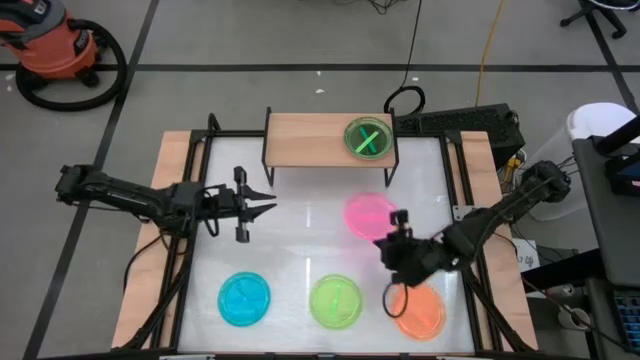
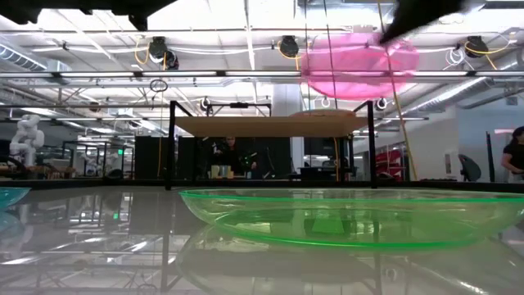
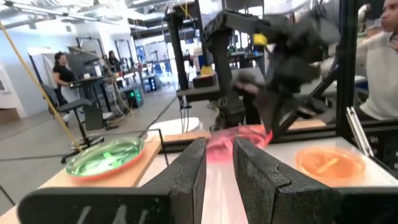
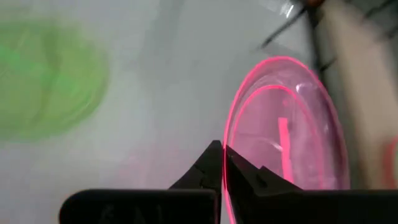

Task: Place and stack plates onto a shelf
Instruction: Put the pink plate on the shelf

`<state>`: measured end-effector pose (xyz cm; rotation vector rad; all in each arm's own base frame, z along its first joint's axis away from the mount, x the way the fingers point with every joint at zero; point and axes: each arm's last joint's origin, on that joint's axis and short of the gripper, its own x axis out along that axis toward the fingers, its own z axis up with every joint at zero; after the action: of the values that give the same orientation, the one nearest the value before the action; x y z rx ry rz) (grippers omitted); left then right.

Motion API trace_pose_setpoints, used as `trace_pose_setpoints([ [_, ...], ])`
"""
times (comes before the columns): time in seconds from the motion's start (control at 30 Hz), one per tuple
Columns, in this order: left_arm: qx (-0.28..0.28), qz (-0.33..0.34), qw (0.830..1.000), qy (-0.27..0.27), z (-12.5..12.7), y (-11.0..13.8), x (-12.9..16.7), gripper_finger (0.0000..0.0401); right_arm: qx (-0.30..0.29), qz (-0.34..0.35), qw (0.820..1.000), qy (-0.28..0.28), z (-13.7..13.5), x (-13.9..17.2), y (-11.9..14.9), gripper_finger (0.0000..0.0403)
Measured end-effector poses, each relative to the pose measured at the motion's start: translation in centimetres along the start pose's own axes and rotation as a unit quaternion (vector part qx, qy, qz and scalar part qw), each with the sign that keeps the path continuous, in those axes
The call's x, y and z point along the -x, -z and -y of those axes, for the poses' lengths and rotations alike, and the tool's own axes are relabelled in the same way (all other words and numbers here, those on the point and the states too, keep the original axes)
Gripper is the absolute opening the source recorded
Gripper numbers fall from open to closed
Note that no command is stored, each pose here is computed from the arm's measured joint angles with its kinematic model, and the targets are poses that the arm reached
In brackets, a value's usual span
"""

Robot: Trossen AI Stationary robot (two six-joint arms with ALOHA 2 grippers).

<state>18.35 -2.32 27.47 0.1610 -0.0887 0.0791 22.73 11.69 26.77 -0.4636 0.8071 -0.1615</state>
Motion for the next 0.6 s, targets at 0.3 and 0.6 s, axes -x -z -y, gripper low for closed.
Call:
trace_pose_setpoints([
  [0.3,-0.016,-0.025,1.0,0.004,0.0,0.4,0.3,0.0085,0.043,0.14,0.985,0.086,10.2,-4.4,-4.0,0.0],
  [0.6,-0.032,-0.02,0.999,0.002,0.0,0.3,0.2,0.0085,-0.058,0.27,0.957,0.084,20.6,-10.0,-2.1,0.0],
])
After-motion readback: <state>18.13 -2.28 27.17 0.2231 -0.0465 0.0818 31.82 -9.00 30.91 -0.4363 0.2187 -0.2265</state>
